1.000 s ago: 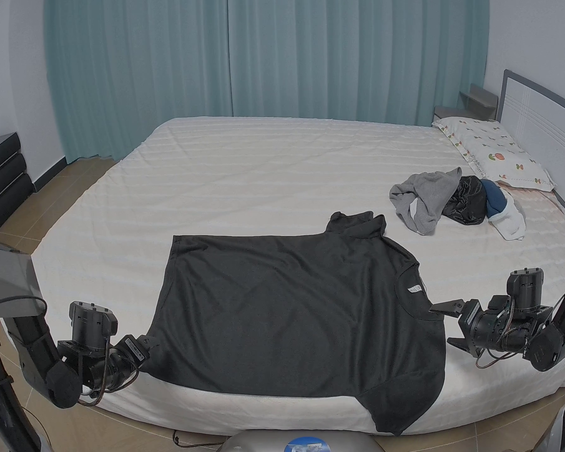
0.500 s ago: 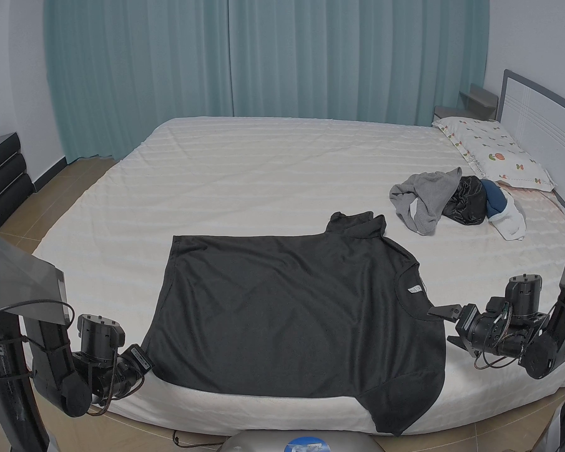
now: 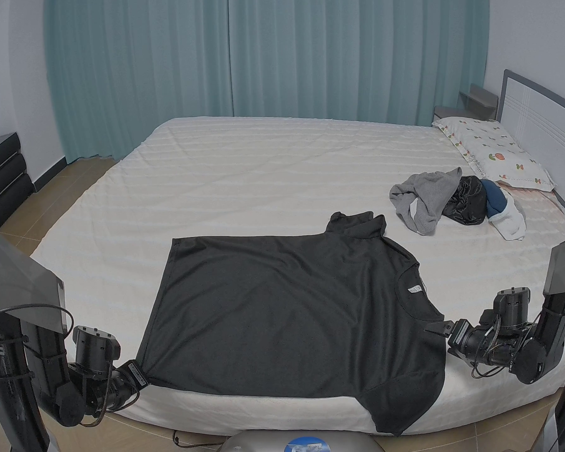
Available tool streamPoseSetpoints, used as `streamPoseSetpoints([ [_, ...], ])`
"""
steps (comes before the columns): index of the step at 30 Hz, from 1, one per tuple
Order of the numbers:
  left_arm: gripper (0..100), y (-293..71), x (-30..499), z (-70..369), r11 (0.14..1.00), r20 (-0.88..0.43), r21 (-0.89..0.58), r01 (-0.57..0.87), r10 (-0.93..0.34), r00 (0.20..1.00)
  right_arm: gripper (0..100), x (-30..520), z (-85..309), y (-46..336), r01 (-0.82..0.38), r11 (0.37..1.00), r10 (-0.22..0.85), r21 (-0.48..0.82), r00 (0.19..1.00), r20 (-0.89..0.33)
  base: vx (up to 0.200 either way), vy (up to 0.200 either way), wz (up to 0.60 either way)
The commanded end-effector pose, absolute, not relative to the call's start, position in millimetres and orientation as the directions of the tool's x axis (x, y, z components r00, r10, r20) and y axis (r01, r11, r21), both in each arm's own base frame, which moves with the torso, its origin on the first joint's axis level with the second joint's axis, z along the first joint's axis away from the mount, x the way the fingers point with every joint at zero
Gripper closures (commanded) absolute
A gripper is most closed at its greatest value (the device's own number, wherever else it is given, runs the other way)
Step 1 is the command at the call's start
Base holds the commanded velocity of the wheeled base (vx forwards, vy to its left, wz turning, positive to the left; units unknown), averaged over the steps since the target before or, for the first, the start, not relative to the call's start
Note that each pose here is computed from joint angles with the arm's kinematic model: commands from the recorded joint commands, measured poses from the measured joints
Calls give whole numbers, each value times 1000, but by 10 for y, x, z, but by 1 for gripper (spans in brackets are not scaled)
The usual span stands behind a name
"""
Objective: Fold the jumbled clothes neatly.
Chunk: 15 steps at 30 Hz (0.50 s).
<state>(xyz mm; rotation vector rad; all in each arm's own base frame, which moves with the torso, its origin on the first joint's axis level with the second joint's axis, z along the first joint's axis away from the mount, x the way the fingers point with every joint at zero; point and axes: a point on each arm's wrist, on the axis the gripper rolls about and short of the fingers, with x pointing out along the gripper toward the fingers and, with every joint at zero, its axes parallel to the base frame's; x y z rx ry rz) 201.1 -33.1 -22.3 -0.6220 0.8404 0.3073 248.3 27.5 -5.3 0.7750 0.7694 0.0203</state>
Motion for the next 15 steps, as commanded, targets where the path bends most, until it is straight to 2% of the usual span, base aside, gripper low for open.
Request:
streamPoseSetpoints([
  [1,100,-325,1971,-188,787,-769,-386,-481,14,639,0,2515,-161,282,272,731,286,626,712,-642,0,0,0],
  [10,100,-319,1936,-185,797,-777,-370,-477,16,629,0,2555,-283,324,268,737,293,621,701,-650,0,0,0],
  [11,100,-319,1936,-185,797,-777,-370,-477,16,629,100,2559,-285,333,263,739,295,621,701,-649,0,0,0],
  [15,100,-320,1941,-181,797,-773,-373,-475,15,634,100,2591,-249,330,255,740,285,623,719,-634,0,0,0],
])
